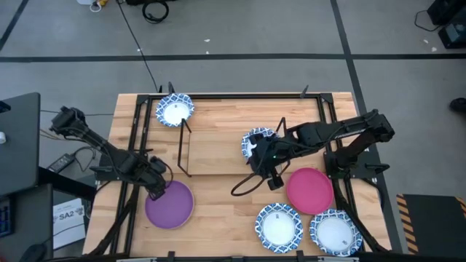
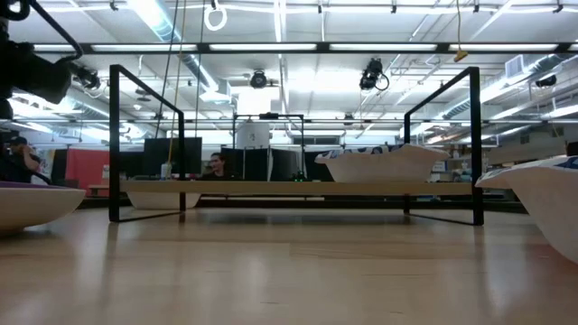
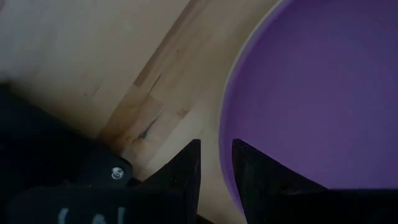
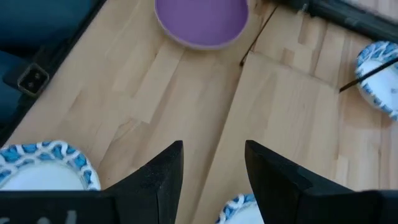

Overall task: Place and stack plates onto a shelf
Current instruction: Put the purple plate on the shelf

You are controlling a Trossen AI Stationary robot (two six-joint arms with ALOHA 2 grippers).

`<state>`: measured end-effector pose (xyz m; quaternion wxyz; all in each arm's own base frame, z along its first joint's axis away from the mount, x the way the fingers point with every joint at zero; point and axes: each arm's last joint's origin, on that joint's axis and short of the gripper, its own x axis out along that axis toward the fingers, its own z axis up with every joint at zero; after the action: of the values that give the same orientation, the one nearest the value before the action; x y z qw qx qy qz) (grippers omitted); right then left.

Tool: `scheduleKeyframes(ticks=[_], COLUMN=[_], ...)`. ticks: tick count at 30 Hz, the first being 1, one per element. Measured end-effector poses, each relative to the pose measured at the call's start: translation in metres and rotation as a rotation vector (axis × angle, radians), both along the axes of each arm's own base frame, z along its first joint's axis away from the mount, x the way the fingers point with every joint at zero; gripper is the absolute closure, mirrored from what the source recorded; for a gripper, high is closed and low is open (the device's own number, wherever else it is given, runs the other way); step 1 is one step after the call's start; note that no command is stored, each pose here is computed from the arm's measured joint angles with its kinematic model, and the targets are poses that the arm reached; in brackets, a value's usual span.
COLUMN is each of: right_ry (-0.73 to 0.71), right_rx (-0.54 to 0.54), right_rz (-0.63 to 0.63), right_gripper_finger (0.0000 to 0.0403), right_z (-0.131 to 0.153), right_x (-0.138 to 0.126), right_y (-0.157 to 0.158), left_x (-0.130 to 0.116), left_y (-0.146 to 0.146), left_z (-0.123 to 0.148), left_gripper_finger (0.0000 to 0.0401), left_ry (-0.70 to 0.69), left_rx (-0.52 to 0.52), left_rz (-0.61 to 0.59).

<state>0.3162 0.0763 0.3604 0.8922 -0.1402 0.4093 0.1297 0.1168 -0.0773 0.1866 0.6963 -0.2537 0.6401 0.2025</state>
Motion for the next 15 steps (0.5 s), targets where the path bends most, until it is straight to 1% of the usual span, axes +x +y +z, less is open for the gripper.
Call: scheduleKeyframes(ticks=[4, 8, 15], right_ry=[0.012, 0.005, -0.008], right_rx=[-0.003, -0.001, 0.002], right_rz=[0.0, 0.0, 0.0], right_gripper_finger=[0.0224, 0.0224, 0.0224], right_z=[-0.007, -0.009, -0.008], right_x=[0.001, 0.002, 0.003], right_y=[0.0, 0.0, 0.001], left_x=[0.003, 0.008, 0.012], left_y=[-0.003, -0.006, -0.009], left_z=[-0.005, -0.009, -0.018], left_gripper_finger=[0.0303, 0.0303, 0.0303], left_ry=[0.03, 0.03, 0.085], left_rx=[0.006, 0.004, 0.035], left_rz=[-0.001, -0.001, -0.001])
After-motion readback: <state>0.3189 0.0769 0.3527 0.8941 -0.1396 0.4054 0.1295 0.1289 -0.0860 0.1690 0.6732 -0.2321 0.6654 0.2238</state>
